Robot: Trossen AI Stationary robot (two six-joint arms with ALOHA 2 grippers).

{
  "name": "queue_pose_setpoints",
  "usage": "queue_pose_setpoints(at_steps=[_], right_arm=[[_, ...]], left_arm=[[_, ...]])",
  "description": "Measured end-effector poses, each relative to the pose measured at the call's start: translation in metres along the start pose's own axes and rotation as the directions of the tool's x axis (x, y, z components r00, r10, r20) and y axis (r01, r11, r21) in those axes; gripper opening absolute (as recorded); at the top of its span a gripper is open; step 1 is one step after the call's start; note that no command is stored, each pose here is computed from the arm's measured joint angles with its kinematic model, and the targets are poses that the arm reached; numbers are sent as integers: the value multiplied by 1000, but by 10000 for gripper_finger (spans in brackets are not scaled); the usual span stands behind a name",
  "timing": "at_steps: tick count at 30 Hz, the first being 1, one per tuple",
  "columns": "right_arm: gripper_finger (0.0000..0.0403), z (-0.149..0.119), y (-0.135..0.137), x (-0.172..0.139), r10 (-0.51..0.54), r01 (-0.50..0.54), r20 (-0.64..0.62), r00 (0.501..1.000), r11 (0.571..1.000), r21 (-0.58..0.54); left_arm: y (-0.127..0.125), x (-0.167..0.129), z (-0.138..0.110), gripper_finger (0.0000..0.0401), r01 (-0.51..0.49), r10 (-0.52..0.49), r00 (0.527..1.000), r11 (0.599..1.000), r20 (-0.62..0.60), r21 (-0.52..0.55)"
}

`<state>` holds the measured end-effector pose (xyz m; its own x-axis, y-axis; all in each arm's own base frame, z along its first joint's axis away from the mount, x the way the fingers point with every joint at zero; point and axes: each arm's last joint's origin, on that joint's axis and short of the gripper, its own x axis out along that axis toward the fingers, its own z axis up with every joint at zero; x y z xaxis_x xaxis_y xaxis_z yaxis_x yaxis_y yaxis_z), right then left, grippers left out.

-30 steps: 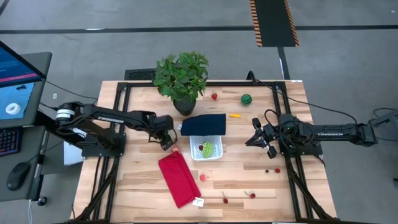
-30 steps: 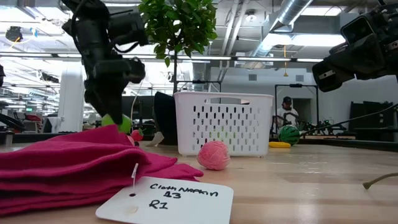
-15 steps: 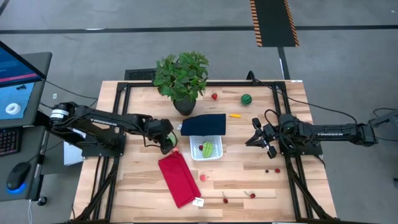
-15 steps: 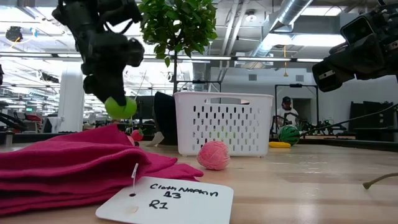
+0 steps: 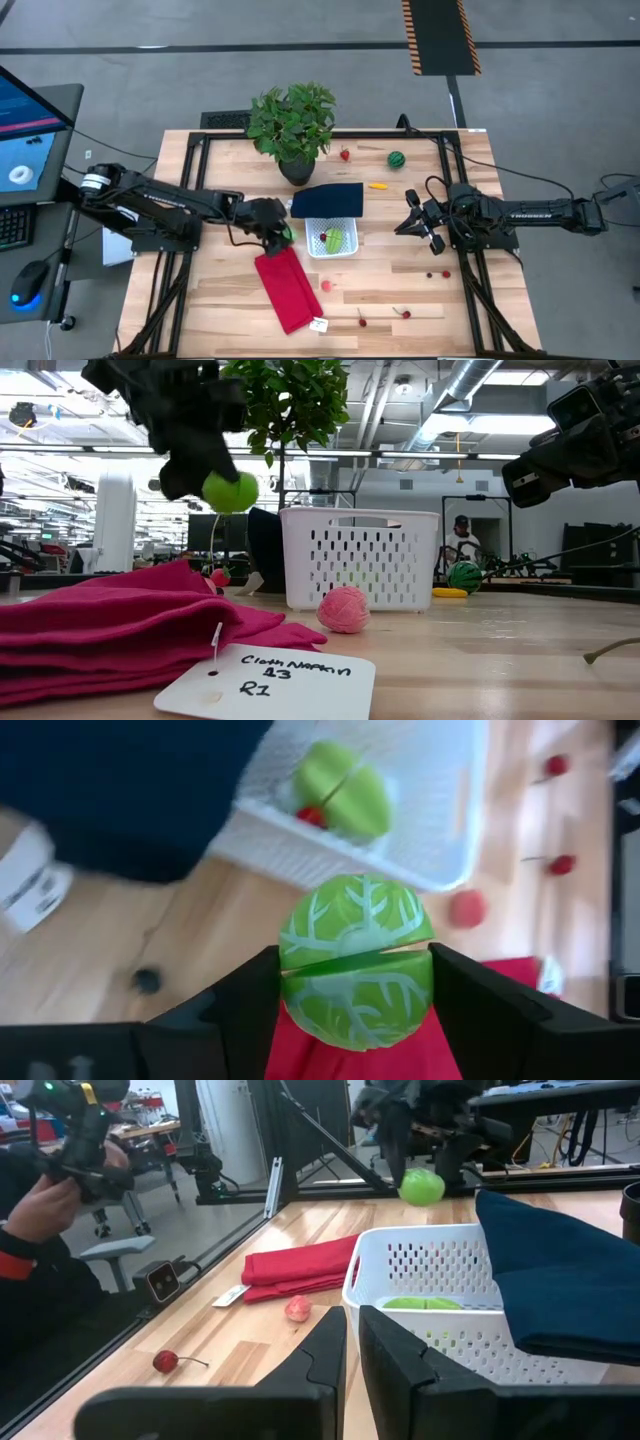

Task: Pick and placing Produce into tupperware
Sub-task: Put the cabbage into the bin, then put the left strawberry into the bin

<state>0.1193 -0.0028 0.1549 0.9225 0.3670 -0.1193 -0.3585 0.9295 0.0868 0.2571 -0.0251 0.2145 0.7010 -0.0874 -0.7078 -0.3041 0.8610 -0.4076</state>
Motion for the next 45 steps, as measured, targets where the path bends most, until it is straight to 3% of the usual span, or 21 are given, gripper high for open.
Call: queue_pose_setpoints(at_steps=[9,13,21,32,45], right_arm=[[56,0,0,0,0,0,0,1000,1000,0],[56,-1,0,0,0,0,-5,1000,1000,3],[56,-2,0,0,-1,1,-20,1000,1000,11],[56,-2,0,0,0,1,-19,1000,1000,11],[56,-3,0,0,-1,1,-26,1000,1000,15]], left_arm=[[-8,8,10,225,63,-68,991,997,113,47],[-14,15,17,226,92,-100,990,993,103,80],[-31,33,42,226,52,-58,998,986,35,160],[-50,63,74,228,-51,91,989,948,-115,313],[-50,65,81,284,-60,116,985,921,-124,384]])
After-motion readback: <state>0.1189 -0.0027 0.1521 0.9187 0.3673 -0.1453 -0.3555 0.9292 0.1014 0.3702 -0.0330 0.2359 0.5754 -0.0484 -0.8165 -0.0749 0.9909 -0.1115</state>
